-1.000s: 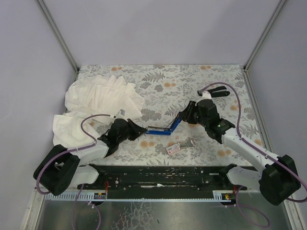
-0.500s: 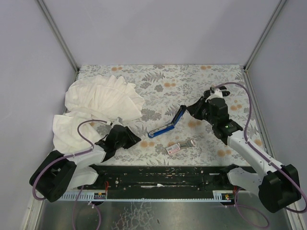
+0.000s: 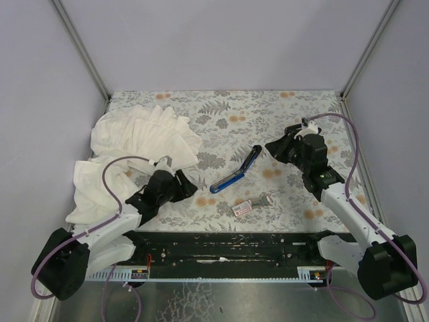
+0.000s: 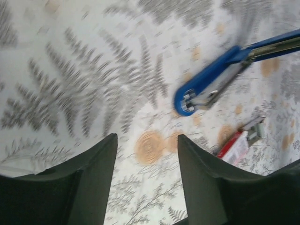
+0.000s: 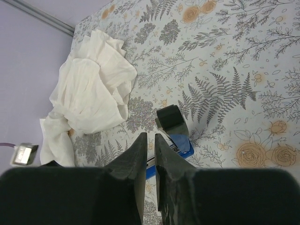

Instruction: Load the staples into the stapler

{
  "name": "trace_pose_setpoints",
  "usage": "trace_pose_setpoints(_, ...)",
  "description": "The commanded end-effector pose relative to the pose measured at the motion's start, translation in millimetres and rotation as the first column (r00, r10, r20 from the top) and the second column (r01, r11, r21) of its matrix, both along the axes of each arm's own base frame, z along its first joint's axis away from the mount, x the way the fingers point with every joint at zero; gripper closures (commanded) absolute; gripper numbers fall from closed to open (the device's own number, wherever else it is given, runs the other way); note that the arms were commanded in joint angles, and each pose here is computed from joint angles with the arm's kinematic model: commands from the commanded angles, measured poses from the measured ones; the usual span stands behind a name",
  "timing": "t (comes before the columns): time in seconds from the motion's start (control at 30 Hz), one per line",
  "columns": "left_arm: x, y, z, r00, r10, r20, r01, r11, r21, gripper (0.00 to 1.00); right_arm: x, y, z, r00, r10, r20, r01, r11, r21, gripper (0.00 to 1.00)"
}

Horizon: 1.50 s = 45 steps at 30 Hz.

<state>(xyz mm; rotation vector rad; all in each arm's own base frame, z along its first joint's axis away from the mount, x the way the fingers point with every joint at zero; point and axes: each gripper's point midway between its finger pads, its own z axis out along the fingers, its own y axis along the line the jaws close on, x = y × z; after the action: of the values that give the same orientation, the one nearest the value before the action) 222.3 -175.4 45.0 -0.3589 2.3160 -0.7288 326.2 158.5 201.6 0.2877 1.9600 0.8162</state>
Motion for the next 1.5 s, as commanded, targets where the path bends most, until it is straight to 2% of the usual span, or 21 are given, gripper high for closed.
trace_pose_setpoints(0.0,34.1,-25.5,67.0,0.955,-0.164,0.246,0.15,0.986,0.075,0.43,-1.0,0.7,13.7,0.997,0.046,0.055,-0.045,0.999,-0.019,0.79)
trace_pose_setpoints(0.03,38.6,-33.8,74.8,0.941,-0.205,0.269,0.187,0.978,0.092,0.41,-2.2,0.7,13.5,0.996,0.06,0.062,-0.058,0.998,-0.037,0.78)
trace_pose_setpoints(0.23,59.2,-85.6,72.3,0.856,-0.437,0.277,0.382,0.895,0.231,0.34,-1.1,1.0,3.3,0.983,0.178,0.035,-0.166,0.961,-0.219,0.46)
trace_pose_setpoints(0.33,59.9,-106.9,63.6,0.807,-0.522,0.277,0.454,0.848,0.274,0.31,2.5,5.7,-7.4,0.972,0.236,-0.015,-0.231,0.936,-0.266,0.38)
trace_pose_setpoints(0.43,60.2,-116.5,47.0,0.786,-0.571,0.239,0.494,0.811,0.312,0.28,6.8,15.5,-13.7,0.954,0.297,-0.045,-0.298,0.916,-0.268,0.34)
trace_pose_setpoints(0.67,57.6,-116.2,9.0,0.782,-0.608,0.14,0.518,0.757,0.398,0.29,23.7,26.5,-30.7,0.938,0.333,-0.096,-0.347,0.902,-0.259,0.31)
trace_pose_setpoints(0.8,55.6,-111.5,-3.5,0.782,-0.614,0.106,0.521,0.737,0.43,0.43,35.0,25.0,-36.8,0.947,0.301,-0.116,-0.321,0.909,-0.265,0.31)
trace_pose_setpoints(0.9,54.1,-110.1,-8.5,0.781,-0.618,0.092,0.522,0.726,0.448,0.55,44.6,13.0,-48.2,0.966,0.209,-0.152,-0.246,0.924,-0.294,0.33)
trace_pose_setpoints(1.07,50.2,-106.7,-19.7,0.78,-0.623,0.059,0.529,0.706,0.47,0.67,54.1,-11.1,-70.2,0.973,0.072,-0.218,-0.15,0.919,-0.364,0.34)
trace_pose_setpoints(1.47,41.2,-107.7,-27.2,0.781,-0.624,0.039,0.535,0.699,0.474,0.73,65.4,-35.4,-93.6,0.958,-0.009,-0.287,-0.098,0.93,-0.355,0.35)
